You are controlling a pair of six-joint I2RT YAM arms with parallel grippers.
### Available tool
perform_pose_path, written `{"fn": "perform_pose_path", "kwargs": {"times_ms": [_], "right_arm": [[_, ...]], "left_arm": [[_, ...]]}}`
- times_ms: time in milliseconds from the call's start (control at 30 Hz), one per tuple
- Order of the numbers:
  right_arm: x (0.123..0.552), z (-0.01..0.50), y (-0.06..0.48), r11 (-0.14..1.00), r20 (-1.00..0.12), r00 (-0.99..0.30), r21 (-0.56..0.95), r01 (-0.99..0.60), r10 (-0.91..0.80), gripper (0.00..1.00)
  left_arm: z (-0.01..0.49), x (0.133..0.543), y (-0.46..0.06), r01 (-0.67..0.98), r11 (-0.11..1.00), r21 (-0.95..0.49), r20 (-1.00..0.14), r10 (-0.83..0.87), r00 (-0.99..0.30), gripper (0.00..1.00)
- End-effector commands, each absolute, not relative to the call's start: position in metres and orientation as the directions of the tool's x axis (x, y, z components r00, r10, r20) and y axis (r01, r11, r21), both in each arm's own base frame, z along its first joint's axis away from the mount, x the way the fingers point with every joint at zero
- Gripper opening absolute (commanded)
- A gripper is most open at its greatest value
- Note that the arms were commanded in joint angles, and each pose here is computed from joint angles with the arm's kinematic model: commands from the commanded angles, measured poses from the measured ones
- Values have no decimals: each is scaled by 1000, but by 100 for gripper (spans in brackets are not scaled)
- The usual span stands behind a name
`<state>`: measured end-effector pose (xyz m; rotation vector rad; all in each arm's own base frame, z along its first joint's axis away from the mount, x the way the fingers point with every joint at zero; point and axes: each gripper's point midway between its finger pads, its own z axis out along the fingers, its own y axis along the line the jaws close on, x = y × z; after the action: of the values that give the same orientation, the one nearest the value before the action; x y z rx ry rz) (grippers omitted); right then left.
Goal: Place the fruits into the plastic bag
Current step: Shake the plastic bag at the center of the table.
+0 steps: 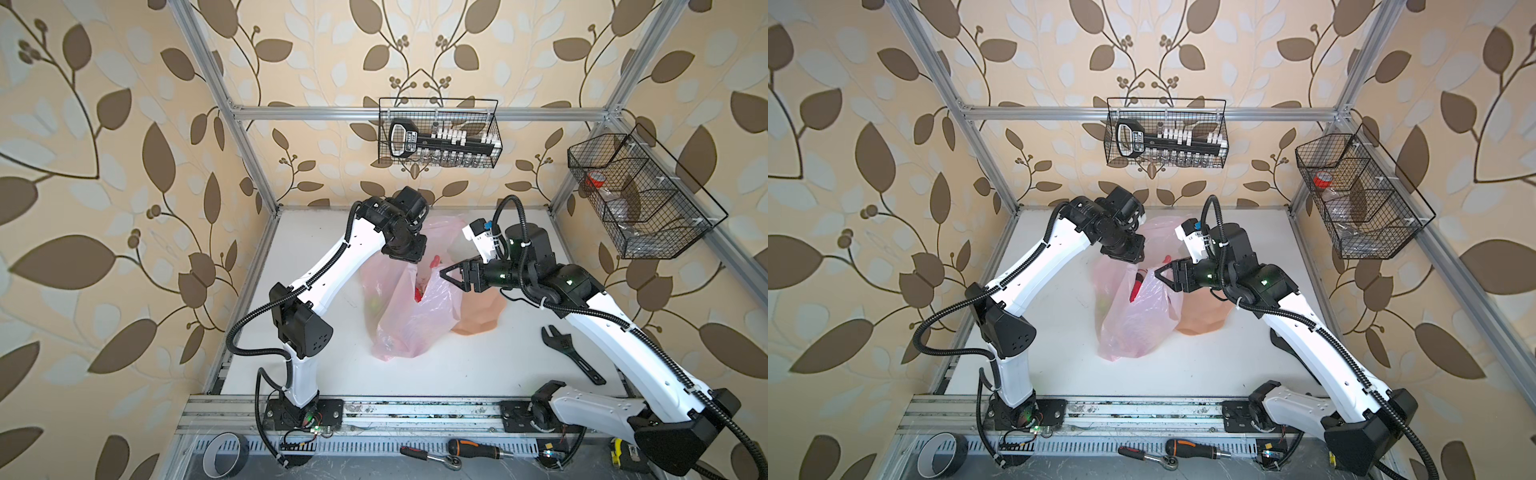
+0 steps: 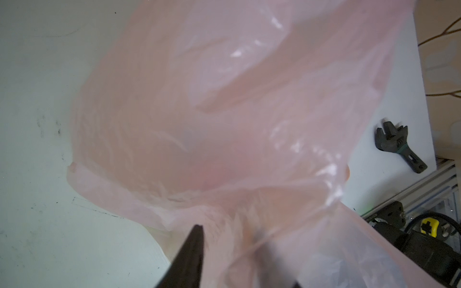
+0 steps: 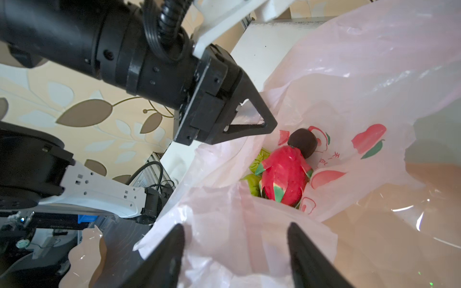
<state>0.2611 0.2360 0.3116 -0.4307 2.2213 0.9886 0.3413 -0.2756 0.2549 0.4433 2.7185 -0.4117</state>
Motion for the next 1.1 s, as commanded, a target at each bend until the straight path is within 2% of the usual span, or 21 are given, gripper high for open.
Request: {"fn": "perform_pose_path", "kwargs": {"times_ms": [0,100,133,433,667,767,867,1067], "right_arm": [[257,330,245,607,-709,-704,540,-583,-45,37],[256,335,247,598,-704,-709,549,-584,-46,3],[257,339,247,599,-708,-705,548,-584,-40,0],[276,404,226,650,-798,-602,472,-596,28,0],[288,444,215,686,-859,-512,377,-622,8,0],[286,444,217,682,-858,-512,355,-639,-33,0],[278,432,228,646,-849,-523,363,-672,-67,0],[245,371,258,584,-805,-562,368,-723,-189,0]], "left_arm": [[284,338,-253,334,917,-216,-444,213,-871,17],[293,340,-239,307,924,-228,-460,176,-870,3],[297,341,-234,302,925,-232,-472,164,-866,1],[355,346,-209,320,902,-290,-620,78,-781,0],[384,357,-200,324,895,-307,-702,18,-712,0],[382,358,-189,293,904,-311,-705,-13,-709,0],[360,352,-184,263,909,-325,-671,-25,-741,1],[323,328,-171,190,908,-373,-617,-90,-782,3]]}}
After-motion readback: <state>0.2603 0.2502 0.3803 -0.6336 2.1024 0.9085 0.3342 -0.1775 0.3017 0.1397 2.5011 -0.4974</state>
